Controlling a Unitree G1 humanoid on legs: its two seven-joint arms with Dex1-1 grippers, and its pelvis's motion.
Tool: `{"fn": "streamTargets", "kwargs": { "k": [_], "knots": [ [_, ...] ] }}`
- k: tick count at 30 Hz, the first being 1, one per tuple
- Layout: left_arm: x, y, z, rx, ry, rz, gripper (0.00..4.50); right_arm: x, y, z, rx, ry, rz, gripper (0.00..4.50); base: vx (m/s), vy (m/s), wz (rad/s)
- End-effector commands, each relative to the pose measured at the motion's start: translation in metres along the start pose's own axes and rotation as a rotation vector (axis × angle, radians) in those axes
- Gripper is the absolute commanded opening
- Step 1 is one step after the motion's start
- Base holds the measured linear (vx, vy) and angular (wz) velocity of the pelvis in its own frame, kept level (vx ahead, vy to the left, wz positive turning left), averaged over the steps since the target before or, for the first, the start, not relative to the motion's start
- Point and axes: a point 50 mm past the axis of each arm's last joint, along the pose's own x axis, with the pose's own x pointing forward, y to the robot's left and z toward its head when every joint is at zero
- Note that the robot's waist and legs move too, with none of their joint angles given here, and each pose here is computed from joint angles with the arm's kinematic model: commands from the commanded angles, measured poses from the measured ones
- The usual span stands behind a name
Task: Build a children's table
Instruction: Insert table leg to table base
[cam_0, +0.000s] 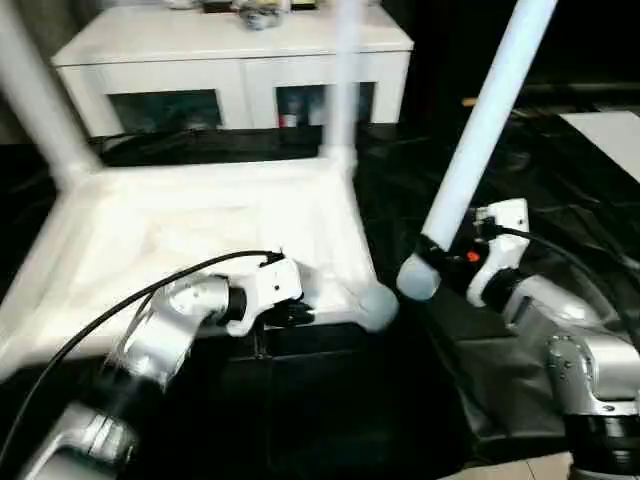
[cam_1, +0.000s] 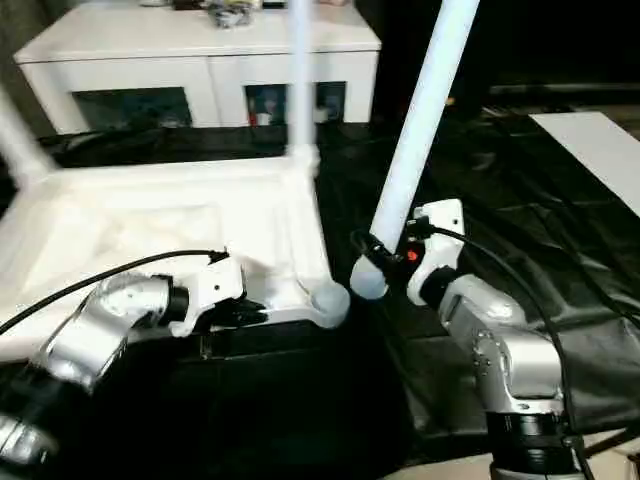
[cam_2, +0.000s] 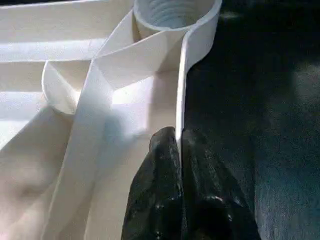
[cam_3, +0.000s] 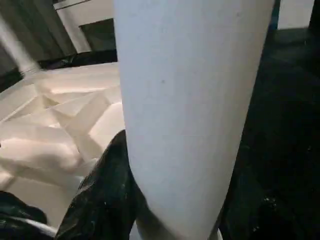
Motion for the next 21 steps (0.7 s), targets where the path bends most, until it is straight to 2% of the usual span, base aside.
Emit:
{"fn": "streamTargets", "kwargs": {
  "k": [1,5,6,9,11,12,17,21],
  "knots": [
    [-0.005,-0.003,-0.035,-0.118,0.195,0.108,0.01,0.003,0.004,0.007,0.005,-0.017,0.01,1.86,0.0,0.0,0.0],
    [-0.003,-0.007,-0.03,-0.122,0.199,0.125,0.01,0.005,0.007,0.006,0.006,-0.014,0.013,1.86,0.0,0.0,0.0],
    [0.0,-0.009,-0.023,-0.118,0.164,0.117,0.01,0.006,0.008,0.005,0.004,-0.011,0.016,1.86,0.0,0.0,0.0],
    [0.003,-0.011,-0.017,-0.099,0.116,0.085,0.01,0.007,0.008,0.006,-0.005,-0.008,0.025,1.86,0.0,0.0,0.0],
    [0.005,-0.013,-0.01,-0.027,0.074,0.039,0.01,0.007,0.011,0.007,-0.025,-0.002,0.054,1.86,0.0,0.0,0.0],
    [0.006,-0.016,-0.004,0.007,0.04,0.0,0.01,0.007,0.015,0.009,-0.074,0.003,0.113,1.86,0.0,0.0,0.0],
    [0.008,-0.017,0.004,0.0,-0.001,-0.02,0.0,0.008,0.022,0.012,-0.117,0.002,0.211,1.86,0.0,0.0,0.0],
    [0.013,-0.016,0.007,0.017,0.003,-0.056,0.0,0.017,0.024,0.015,-0.122,0.005,0.281,1.86,0.0,0.0,0.0]
  ]
}}
